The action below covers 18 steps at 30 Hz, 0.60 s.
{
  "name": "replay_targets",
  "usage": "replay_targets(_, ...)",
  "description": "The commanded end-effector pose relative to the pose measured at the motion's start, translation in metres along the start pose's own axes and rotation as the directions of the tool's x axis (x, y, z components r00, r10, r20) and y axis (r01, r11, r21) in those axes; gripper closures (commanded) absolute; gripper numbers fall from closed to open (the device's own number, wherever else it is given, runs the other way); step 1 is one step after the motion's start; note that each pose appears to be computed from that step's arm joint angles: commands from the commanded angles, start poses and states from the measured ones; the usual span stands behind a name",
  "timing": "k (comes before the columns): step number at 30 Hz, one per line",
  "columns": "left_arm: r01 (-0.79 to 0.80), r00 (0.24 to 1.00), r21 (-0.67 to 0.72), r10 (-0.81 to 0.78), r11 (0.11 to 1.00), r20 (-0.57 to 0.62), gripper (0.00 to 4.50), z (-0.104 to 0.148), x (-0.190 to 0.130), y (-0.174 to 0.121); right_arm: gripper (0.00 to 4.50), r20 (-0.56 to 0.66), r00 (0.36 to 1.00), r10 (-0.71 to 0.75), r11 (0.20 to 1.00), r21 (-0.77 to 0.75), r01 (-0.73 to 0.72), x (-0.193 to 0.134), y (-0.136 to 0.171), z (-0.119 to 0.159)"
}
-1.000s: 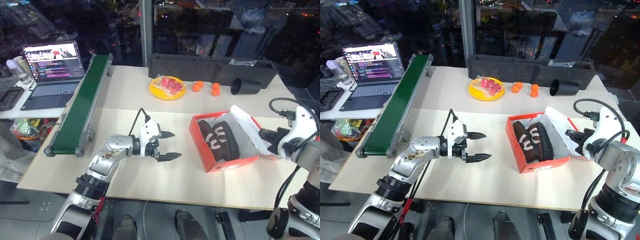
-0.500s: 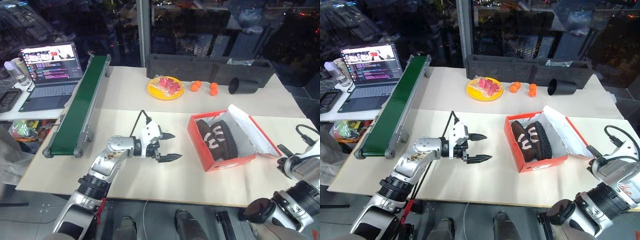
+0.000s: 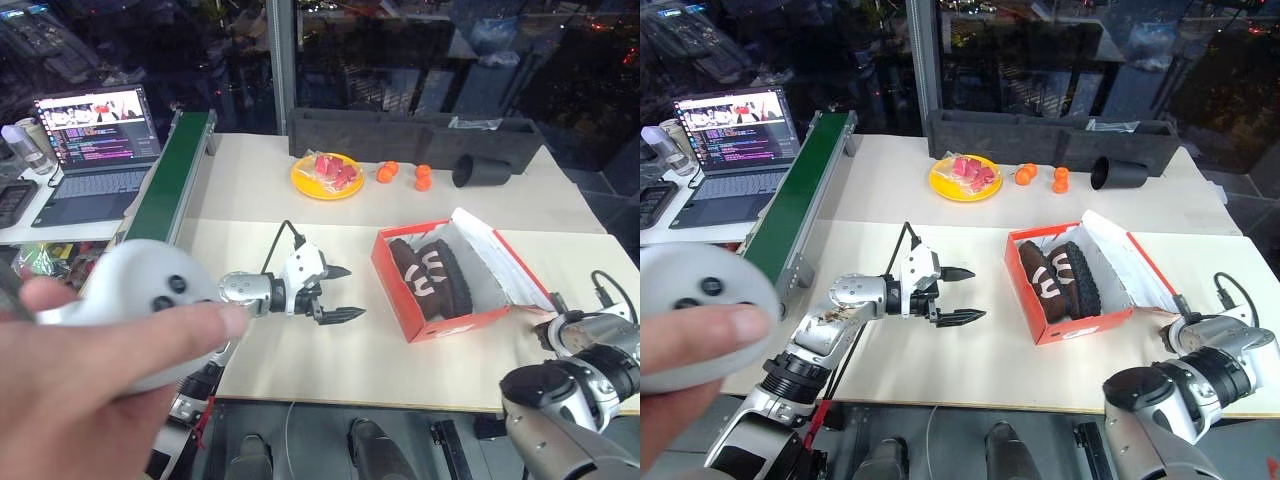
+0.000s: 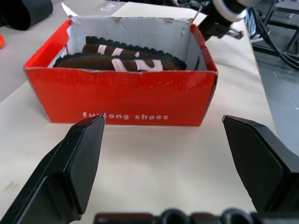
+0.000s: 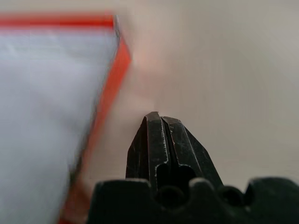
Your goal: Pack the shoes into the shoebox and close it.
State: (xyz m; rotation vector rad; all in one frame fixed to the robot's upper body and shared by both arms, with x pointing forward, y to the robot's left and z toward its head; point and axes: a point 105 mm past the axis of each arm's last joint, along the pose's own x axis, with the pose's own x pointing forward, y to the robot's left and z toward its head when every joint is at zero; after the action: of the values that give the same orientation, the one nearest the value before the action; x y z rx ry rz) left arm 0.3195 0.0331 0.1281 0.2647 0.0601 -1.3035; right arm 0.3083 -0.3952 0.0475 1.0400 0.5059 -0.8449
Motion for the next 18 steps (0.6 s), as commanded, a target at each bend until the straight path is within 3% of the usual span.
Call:
replay_targets(1,-0.016,0.999,0.037,0.015,0.999,0.029,0.19,0.010,-0.001,0.004,4.49,0.036,0.999,-0.021,0.998,0.058,0.019,0.015,-0.011,0.004)
replay_targets(11,-0.020,0.999,0.041,0.019,0.999,0.029,0.19,0.012,0.001,0.008,4.49,0.017,1.000,-0.004,0.996,0.089,0.003,0.035,-0.013,-0.011)
replay_targets(18,-0.029,0.999,0.047,0.027,0.998,0.032,0.19,0.015,-0.001,0.011,4.49,-0.046,0.999,0.012,1.000,-0.004,-0.012,0.030,-0.003,-0.028)
